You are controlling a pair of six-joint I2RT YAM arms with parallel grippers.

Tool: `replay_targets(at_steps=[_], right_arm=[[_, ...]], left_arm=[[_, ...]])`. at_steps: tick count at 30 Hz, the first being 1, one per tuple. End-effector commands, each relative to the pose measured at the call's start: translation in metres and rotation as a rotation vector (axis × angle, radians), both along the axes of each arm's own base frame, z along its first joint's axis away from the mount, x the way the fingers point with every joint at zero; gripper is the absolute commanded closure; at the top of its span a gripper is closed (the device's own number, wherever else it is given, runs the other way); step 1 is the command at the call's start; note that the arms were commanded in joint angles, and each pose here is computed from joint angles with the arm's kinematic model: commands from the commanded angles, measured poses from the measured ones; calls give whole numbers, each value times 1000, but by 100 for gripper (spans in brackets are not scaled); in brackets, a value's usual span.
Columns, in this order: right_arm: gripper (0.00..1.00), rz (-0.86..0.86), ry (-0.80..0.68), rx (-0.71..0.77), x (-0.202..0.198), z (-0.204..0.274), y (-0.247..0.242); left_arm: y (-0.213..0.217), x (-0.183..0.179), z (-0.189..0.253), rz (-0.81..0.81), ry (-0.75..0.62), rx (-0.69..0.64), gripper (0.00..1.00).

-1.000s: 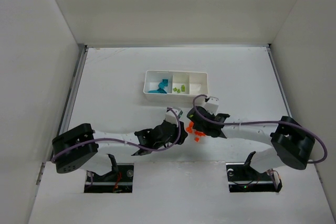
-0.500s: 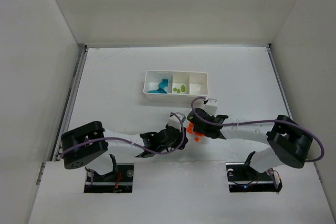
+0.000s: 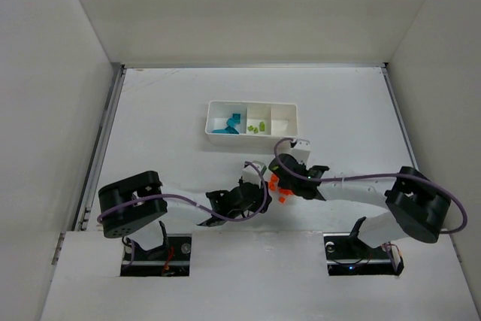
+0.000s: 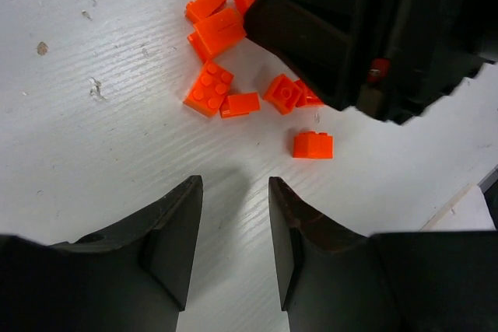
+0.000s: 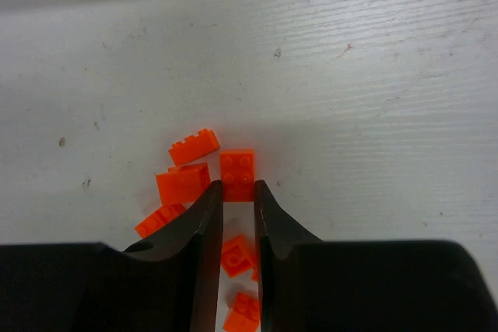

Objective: Sort the legos into containers by color

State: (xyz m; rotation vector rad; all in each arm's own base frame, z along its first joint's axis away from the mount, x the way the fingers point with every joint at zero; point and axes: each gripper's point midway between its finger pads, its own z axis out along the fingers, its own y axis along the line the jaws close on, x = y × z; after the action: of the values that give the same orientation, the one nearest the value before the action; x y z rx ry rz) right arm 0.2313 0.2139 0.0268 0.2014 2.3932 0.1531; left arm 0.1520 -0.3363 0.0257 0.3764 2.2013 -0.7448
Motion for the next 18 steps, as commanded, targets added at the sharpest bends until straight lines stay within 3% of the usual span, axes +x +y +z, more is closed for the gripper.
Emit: replay_targets(at_steps=[1,7,13,18], right_arm=[[81,-11,-82,85,7,31,2],[81,-10,-178,149,23,73,-7],[81,9,-323,163,71,139,-7],[81,31,-358,173,116,155,3]], left_arm=[[4,7,1,54,-19,-5,62],[9,11,8,88,-50,-26,62],[-1,11,12,81,-52,-39,62],[-6,15,15,93,-60,-38,62]])
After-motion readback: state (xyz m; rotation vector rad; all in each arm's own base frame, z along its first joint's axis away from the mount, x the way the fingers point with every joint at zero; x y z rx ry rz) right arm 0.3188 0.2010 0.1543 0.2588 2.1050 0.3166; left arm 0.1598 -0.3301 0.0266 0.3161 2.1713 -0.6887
